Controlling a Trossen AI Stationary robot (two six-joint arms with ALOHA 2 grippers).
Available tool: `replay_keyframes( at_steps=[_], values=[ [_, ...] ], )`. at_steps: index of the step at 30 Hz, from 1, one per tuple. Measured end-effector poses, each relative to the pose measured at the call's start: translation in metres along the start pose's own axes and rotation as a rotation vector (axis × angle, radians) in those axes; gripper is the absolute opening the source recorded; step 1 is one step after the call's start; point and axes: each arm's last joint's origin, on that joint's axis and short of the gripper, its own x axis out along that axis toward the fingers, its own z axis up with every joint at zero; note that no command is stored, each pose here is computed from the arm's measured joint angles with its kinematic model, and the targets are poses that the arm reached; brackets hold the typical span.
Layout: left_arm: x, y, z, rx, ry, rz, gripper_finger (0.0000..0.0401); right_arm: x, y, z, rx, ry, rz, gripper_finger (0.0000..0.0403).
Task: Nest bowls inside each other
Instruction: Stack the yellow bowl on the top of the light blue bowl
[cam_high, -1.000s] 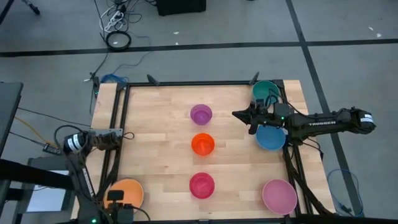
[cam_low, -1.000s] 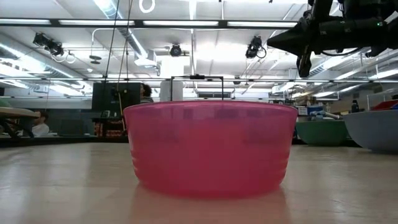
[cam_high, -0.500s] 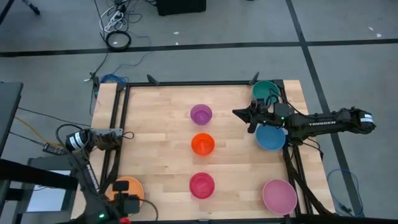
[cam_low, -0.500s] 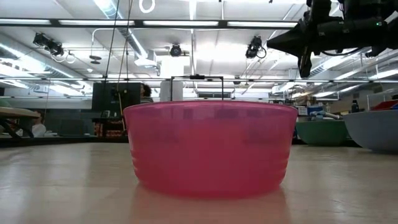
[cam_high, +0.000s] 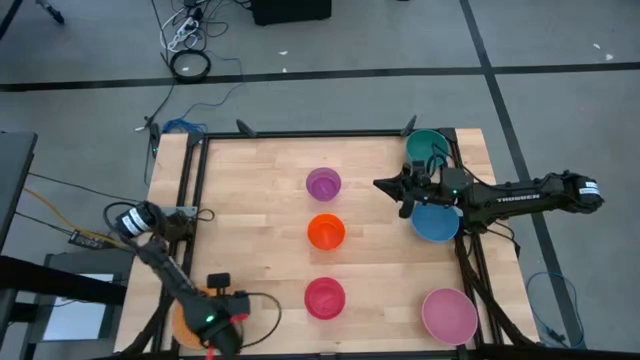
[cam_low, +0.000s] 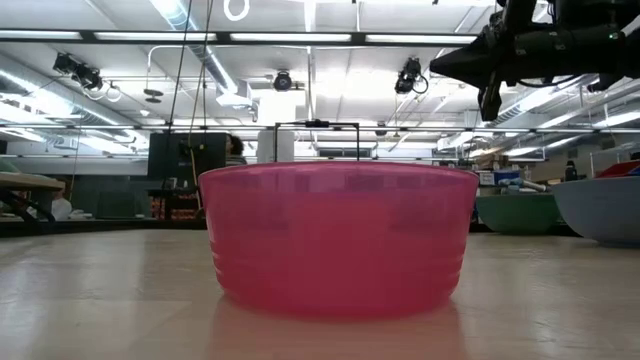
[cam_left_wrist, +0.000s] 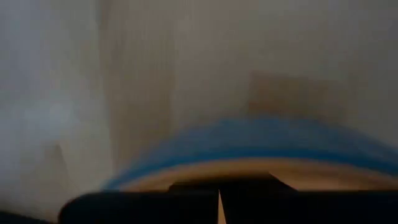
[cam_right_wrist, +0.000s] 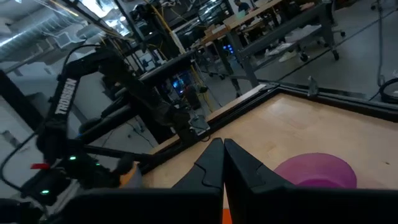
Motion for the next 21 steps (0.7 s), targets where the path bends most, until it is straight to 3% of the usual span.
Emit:
replay_keyframes(
  at_steps=[6, 10, 18, 21],
  values=[
    [0.011, 0.020, 0.037, 0.015, -0.077, -0.050, 0.0002, 0.000, 0.004, -0.001, 0.002, 0.033, 0.086, 0.0000],
    [0.012, 0.039, 0.064, 0.022, -0.126, -0.018, 0.0002, 0.000, 0.005, -0.001, 0.002, 0.036, 0.104, 0.0000],
    [0.018, 0.098, 0.115, 0.027, -0.191, 0.108, 0.0002, 0.000, 0.006, -0.001, -0.013, 0.051, 0.137, 0.0000],
    [0.020, 0.121, 0.136, 0.015, -0.246, 0.099, 0.0002, -0.001, 0.007, -0.002, -0.013, 0.066, 0.165, 0.0000]
  ],
)
